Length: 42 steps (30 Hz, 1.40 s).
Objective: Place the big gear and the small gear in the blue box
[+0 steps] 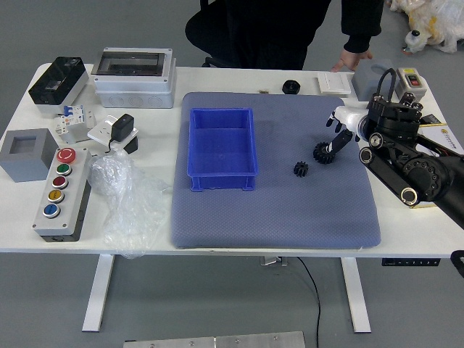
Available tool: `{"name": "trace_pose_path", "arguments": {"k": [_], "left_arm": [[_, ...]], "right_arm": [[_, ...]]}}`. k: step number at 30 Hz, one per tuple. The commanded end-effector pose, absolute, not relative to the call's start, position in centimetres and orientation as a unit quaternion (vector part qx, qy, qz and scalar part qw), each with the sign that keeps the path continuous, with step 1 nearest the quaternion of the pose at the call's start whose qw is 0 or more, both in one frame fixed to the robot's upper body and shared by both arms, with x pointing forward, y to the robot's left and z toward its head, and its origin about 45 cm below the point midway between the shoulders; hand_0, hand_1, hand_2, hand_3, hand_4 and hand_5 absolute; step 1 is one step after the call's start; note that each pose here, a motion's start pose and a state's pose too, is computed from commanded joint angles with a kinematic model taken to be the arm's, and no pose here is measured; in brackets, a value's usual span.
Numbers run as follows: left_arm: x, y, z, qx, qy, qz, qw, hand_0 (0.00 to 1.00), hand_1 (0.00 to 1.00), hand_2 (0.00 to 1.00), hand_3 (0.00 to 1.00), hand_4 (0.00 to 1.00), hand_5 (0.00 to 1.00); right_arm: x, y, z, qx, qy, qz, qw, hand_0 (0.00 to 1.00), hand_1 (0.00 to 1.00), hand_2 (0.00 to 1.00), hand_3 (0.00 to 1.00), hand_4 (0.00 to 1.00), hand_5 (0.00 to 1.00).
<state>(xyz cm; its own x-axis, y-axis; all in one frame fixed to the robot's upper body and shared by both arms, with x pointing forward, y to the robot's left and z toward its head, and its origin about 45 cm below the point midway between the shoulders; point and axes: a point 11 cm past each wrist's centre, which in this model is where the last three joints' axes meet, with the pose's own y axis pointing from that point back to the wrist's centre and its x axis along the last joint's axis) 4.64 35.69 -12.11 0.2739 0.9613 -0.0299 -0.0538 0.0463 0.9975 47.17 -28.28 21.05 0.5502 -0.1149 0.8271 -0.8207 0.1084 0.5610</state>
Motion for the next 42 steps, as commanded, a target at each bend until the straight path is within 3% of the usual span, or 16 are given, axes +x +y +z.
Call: {"name": "trace_pose_path", "arguments": {"k": [35, 36, 41, 42], "left_arm": [[5.1, 34.7, -12.3, 0.537, 0.418, 0.425, 0.597, 0.866, 0.836, 0.833, 0.785, 0.605, 0.37], [5.1, 34.7, -12.3, 0.537, 0.418, 0.425, 0.597, 0.866, 0.836, 0.833, 0.785, 0.605, 0.369], [5.2, 34.9, -12.2, 0.538, 0.416, 0.425, 0.597, 0.866, 0.836, 0.833, 0.785, 0.605, 0.369], [5.2, 34.9, -12.2, 0.539, 0.416, 0.425, 0.597, 0.866, 0.836, 0.833, 0.784, 0.605, 0.369]], "right_arm": [[47.0, -27.3, 20.2, 0.599, -0.373, 0.338, 0.623, 0.509, 0.575, 0.717, 0.829, 0.801, 0.178], [47.0, -27.2, 20.3, 0.598, -0.372, 0.342, 0.622, 0.546, 0.599, 0.729, 0.833, 0.803, 0.18], [46.8, -27.0, 20.7, 0.599, -0.367, 0.355, 0.617, 0.546, 0.599, 0.729, 0.833, 0.803, 0.18], [46.7, -27.0, 20.7, 0.599, -0.366, 0.356, 0.617, 0.621, 0.651, 0.748, 0.841, 0.803, 0.175]]}}
